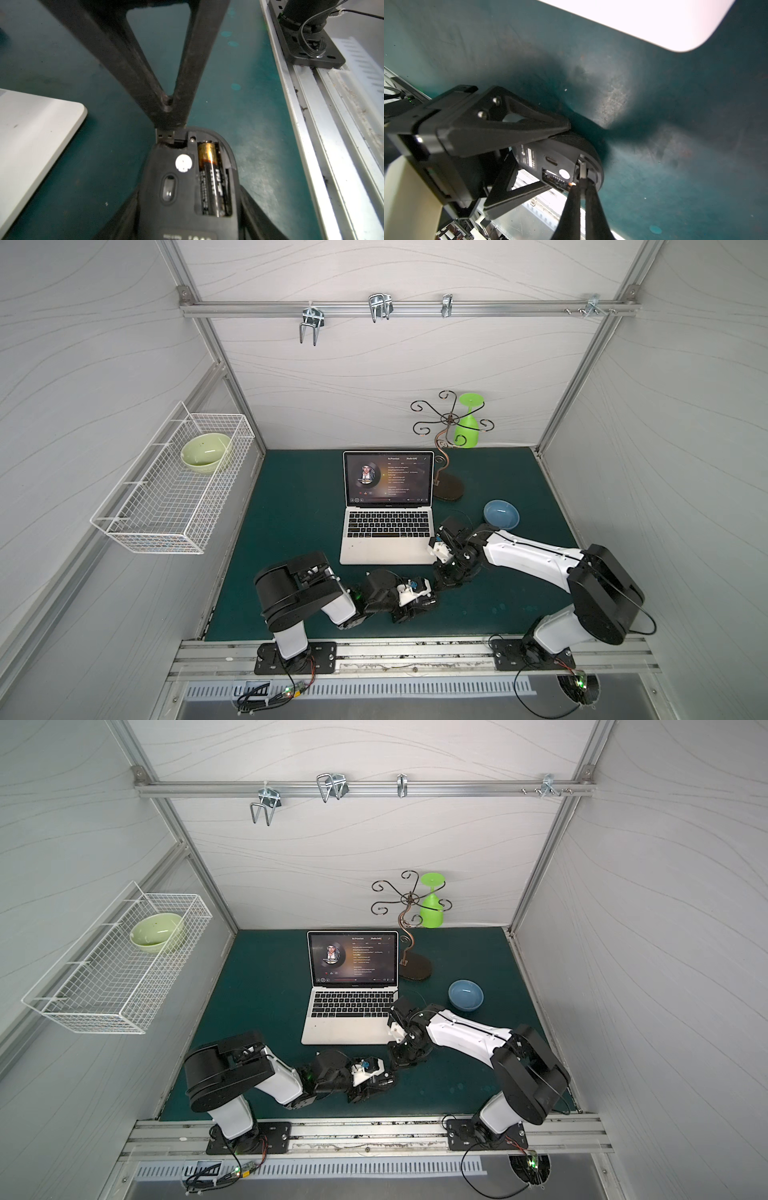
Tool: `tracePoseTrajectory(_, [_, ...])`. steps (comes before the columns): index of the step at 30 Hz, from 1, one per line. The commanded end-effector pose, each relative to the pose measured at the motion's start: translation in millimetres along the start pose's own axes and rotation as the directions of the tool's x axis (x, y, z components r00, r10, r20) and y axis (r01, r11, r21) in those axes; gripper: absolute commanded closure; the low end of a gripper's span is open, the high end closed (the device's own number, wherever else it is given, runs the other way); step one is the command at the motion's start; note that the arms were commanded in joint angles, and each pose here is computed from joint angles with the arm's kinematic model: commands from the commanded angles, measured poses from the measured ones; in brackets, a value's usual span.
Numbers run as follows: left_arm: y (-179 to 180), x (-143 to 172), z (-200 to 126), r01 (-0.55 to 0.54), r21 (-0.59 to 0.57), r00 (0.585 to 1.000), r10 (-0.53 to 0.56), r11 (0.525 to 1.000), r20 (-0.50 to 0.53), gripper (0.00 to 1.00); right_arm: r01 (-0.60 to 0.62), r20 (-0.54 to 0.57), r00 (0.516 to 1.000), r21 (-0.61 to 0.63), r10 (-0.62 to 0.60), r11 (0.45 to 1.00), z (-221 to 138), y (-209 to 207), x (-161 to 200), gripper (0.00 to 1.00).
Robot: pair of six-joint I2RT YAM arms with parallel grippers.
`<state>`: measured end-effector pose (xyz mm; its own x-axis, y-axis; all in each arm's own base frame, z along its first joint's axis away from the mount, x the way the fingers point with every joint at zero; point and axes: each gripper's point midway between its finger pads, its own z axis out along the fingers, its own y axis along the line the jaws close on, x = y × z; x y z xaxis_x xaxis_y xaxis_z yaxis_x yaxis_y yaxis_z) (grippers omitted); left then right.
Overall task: Remove the wireless mouse receiver from the laptop
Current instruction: Insert the USB plug into the mouse.
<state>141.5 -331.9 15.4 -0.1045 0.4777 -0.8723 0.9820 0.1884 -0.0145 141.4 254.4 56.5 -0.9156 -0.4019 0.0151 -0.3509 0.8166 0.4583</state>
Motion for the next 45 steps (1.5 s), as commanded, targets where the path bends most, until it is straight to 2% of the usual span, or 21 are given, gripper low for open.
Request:
tracePoseTrajectory(1, [-1,-1,-2,-0.011,-0.005,1.0,0.011,1.0,0.013,0.96,-0.008,-0.003,1.0,0.023,0.008,1.0,2,-1,-3,1.0])
tracePoseTrajectory(30, [4,-1,-4,0.0,-0.04,1.0,0.0,0.999,0.015,1.0,-0.019,0.009,1.0,0.064,0.018,0.998,4,-1,17,1.0])
tracePoseTrajectory(39, [4,-2,-4,0.005,-0.038,1.0,-0.004,0.999,0.01,1.0,-0.011,-0.025,1.0,0.096,0.013,0.995,17,-2,22,1.0])
tracePoseTrajectory(45, [4,-1,-5,0.002,-0.043,1.0,-0.001,0.999,0.009,1.0,0.012,-0.037,0.999,0.131,-0.007,0.991,11,2,25,1.0])
